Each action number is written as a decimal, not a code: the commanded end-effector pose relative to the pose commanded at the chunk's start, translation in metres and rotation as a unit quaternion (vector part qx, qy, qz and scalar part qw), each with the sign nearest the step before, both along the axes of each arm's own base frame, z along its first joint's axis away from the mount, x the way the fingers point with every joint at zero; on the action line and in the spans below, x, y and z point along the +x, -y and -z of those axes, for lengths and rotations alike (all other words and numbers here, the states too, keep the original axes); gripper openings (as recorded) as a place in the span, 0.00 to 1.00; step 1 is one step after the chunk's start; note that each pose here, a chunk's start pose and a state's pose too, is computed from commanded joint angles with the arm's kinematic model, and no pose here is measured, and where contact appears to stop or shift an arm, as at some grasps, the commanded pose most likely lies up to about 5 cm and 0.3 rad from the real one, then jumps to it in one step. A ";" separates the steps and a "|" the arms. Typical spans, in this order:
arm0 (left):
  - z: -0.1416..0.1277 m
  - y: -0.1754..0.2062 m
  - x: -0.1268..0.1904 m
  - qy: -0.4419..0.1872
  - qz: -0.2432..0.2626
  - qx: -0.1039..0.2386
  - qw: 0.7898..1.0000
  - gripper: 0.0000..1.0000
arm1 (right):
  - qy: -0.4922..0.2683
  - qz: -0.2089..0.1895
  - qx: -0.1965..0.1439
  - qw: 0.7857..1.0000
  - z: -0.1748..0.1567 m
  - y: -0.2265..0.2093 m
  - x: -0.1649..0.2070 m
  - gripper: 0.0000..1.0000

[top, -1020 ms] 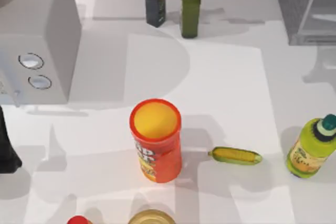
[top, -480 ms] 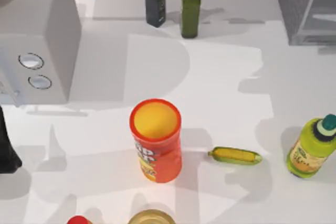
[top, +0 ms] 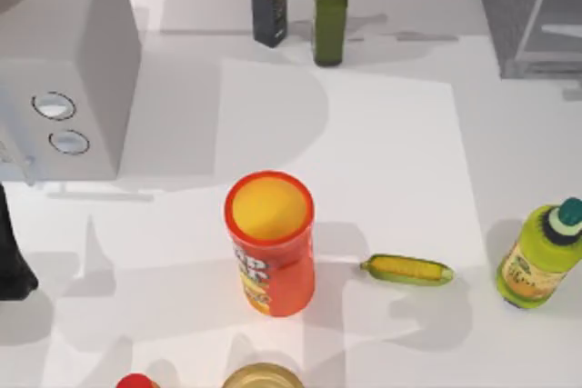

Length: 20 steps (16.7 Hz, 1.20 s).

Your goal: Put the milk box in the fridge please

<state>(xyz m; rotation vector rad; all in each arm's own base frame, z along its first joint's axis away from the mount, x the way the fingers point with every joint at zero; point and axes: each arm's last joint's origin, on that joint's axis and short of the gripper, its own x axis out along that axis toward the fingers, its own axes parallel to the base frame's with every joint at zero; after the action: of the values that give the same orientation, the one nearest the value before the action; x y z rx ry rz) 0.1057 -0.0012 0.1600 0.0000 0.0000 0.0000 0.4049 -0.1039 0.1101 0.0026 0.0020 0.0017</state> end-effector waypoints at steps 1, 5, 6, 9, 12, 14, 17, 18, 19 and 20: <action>0.000 0.000 0.000 0.000 0.000 0.000 1.000 1.00 | 0.000 0.000 0.000 1.000 0.000 0.000 0.000 0.00; 0.000 0.000 0.000 0.000 0.000 0.000 1.000 1.00 | -0.008 -0.007 0.004 1.000 0.004 -0.003 0.006 0.00; 0.000 0.000 0.000 0.000 0.000 0.000 1.000 1.00 | -0.011 -0.008 0.006 1.000 0.005 -0.004 0.011 0.00; 0.000 0.000 0.000 0.000 0.000 0.000 1.000 1.00 | -0.020 -0.012 0.011 1.000 0.010 -0.004 0.034 0.00; 0.000 0.000 0.000 0.000 0.000 0.000 1.000 1.00 | -0.024 -0.009 0.014 1.000 0.009 -0.001 0.062 0.00; 0.000 0.000 0.000 0.000 0.000 0.000 1.000 1.00 | -0.022 -0.005 0.013 1.000 0.005 0.001 0.080 0.00; 0.000 0.000 0.000 0.000 0.000 0.000 1.000 1.00 | -0.014 -0.003 0.008 1.000 -0.006 0.001 0.103 0.00; 0.000 0.000 0.000 0.000 0.000 0.000 1.000 1.00 | -0.011 -0.003 0.006 1.000 -0.010 0.000 0.109 0.00; 0.000 0.000 0.000 0.000 0.000 0.000 1.000 1.00 | -0.007 -0.003 0.004 1.000 -0.013 0.000 0.114 0.00; 0.000 0.000 0.000 0.000 0.000 0.000 1.000 1.00 | -0.005 -0.003 0.003 1.000 -0.017 -0.001 0.117 0.00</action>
<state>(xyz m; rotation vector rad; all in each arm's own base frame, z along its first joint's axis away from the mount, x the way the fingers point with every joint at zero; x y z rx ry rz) 0.1057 -0.0012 0.1600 0.0000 0.0000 0.0000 0.5221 -0.1030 0.1268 0.0076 0.0117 0.0079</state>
